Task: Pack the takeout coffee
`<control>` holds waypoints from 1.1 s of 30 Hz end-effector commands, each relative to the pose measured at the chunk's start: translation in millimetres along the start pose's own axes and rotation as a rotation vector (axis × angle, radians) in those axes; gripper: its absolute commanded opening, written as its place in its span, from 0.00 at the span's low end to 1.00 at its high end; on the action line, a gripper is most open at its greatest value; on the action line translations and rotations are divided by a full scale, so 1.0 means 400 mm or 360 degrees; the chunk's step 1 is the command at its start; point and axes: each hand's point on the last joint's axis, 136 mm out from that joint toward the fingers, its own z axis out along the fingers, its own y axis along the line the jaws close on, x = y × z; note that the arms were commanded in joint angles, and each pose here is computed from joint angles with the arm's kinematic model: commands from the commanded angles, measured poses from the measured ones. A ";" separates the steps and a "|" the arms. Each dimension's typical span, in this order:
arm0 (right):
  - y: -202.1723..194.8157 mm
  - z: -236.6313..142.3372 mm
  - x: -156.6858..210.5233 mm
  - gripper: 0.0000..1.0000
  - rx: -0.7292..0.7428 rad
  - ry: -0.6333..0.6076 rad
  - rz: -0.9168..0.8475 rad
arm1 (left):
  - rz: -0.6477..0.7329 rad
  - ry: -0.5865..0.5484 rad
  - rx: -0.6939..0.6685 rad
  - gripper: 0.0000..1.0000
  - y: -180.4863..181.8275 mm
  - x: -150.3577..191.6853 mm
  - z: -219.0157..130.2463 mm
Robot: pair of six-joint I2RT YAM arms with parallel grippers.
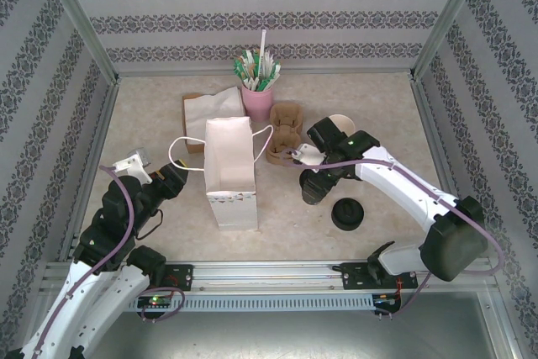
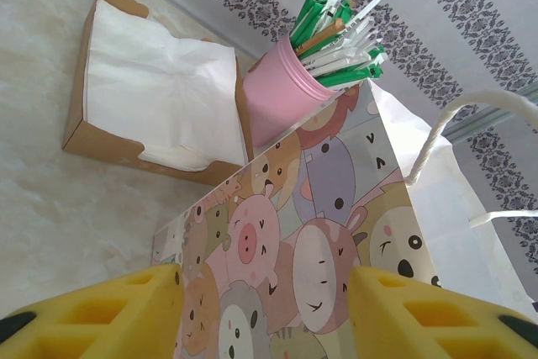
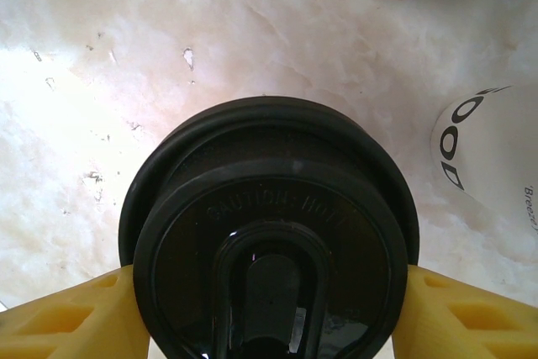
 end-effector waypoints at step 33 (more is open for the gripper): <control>0.043 0.028 0.103 0.64 -0.0280 0.0170 -0.0149 | 0.0020 -0.0012 0.0050 0.55 -0.029 -0.018 -0.022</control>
